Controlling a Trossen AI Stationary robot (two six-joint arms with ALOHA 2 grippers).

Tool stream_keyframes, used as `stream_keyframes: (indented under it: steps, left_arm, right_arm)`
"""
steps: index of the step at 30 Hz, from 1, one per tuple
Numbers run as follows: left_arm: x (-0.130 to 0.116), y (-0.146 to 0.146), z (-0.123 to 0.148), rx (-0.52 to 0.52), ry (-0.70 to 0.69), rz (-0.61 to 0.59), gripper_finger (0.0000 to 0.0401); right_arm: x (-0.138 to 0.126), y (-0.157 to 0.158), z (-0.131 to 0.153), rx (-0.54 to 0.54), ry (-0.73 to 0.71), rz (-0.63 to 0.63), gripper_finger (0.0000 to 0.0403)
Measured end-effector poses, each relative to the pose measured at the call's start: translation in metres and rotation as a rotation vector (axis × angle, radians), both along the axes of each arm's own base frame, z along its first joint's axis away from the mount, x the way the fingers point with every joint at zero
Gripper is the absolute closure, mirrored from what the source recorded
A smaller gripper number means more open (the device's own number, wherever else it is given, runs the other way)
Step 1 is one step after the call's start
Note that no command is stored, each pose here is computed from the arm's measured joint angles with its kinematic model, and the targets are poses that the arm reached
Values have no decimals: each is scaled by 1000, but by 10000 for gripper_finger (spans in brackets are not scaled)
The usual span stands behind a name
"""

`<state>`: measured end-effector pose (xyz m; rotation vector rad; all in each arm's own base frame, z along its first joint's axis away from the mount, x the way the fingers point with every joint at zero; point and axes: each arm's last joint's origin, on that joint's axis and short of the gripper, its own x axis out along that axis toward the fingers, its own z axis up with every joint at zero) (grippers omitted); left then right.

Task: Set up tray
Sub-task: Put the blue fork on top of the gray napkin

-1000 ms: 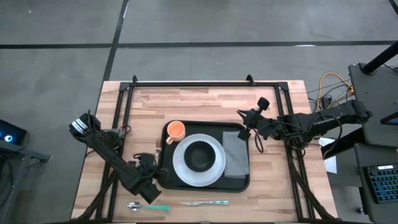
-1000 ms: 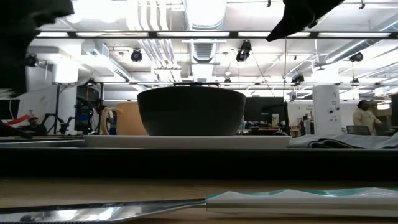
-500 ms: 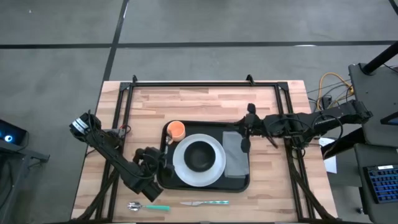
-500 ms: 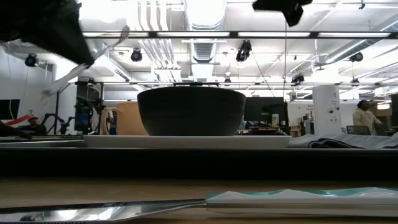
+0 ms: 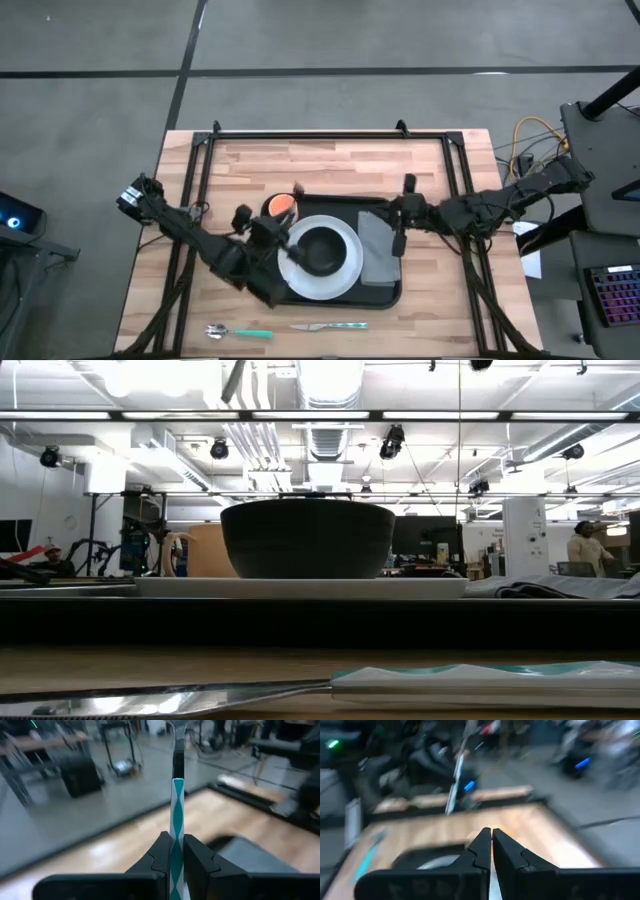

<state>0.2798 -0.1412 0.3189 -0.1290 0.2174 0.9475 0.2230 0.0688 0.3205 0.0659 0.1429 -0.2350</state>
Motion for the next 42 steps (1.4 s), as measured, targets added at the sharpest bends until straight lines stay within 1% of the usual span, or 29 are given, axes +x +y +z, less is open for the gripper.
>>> stream_keyframes:
  steps: [2, 3, 7, 11, 14, 16, 19, 23, 27, 29, 32, 42]
  left_arm:
    - [9, 10, 8, 43, 9, 26, 389]
    - [14, 15, 10, 59, 20, 38, 389]
    - [36, 32, 14, 119, 43, 76, 389]
    - [56, 41, 13, 173, 54, 89, 389]
    - [64, 41, 13, 205, 61, 79, 389]
    - [66, 40, 11, 216, 63, 72, 389]
    - [67, 37, 9, 231, 72, 60, 389]
    - [66, 37, 4, 240, 86, 55, 389]
    - [68, 36, 6, 234, 63, 56, 389]
    - [69, 36, 9, 250, 78, 49, 389]
    - [70, 35, 9, 259, 103, 17, 389]
    - [71, 38, 9, 305, 182, -9, 389]
  right_arm:
    - [1, 10, 6, -50, -71, -72, 394]
    - [3, 14, 9, -69, -110, -84, 394]
    - [13, 26, 14, -116, -217, -77, 393]
    - [26, 27, 4, -140, -201, -93, 376]
    - [34, 22, -2, -143, -183, -124, 353]
    - [38, 18, -4, -147, -176, -159, 337]
    - [43, 9, -2, -150, -209, -196, 316]
    - [51, 0, -2, -166, -256, -227, 305]
    - [59, -9, -5, -159, -286, -204, 310]
    - [63, -13, -4, -125, -333, -194, 315]
    - [66, -15, -4, -122, -373, -157, 324]
    - [74, -17, -12, -105, -361, -156, 343]
